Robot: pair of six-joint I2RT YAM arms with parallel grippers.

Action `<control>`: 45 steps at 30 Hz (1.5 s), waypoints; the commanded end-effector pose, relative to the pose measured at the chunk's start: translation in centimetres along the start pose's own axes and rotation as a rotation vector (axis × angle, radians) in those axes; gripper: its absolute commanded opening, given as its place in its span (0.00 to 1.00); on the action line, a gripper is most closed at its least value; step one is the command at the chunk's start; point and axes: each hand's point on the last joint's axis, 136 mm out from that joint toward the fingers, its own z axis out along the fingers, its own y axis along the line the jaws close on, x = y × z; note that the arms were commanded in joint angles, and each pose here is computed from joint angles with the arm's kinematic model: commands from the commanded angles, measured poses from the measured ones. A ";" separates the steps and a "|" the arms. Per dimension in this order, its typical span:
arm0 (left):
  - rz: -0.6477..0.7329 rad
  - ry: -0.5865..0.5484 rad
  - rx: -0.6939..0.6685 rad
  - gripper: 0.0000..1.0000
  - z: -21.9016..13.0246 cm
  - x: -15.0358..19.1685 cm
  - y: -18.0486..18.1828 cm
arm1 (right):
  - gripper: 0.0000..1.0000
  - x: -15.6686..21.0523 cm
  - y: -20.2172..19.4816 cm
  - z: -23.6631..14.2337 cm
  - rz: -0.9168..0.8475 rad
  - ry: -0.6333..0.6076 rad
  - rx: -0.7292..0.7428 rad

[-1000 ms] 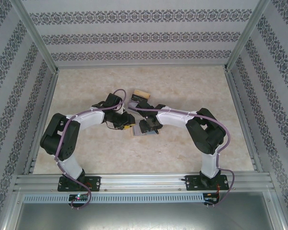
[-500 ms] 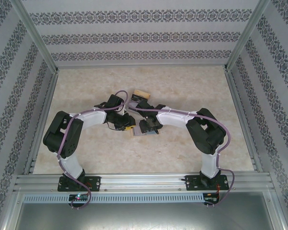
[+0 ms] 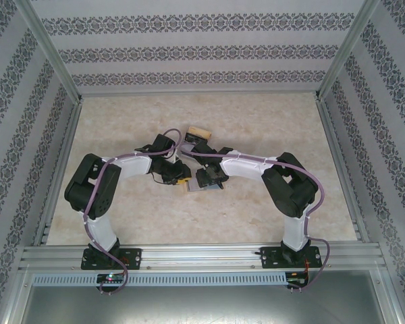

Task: Take the credit cards out of the card holder

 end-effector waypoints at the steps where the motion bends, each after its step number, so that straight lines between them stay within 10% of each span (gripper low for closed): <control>1: 0.016 -0.007 -0.008 0.27 0.4 -0.2 -0.4 | 0.58 3.4 -1.6 3.0 0.021 0.121 0.038; 17: 0.027 0.003 0.028 0.29 0.6 -0.2 -1.2 | 0.58 3.5 -1.4 2.9 0.021 0.121 0.032; 37: 0.096 -0.010 -0.121 0.01 -1.5 0.0 0.2 | 0.65 -1.7 1.2 -4.4 0.073 -0.079 -0.293; 45: 0.118 -0.025 -0.044 0.10 -2.7 0.1 -1.6 | 0.67 -2.9 -0.3 -7.1 0.160 -0.193 -0.362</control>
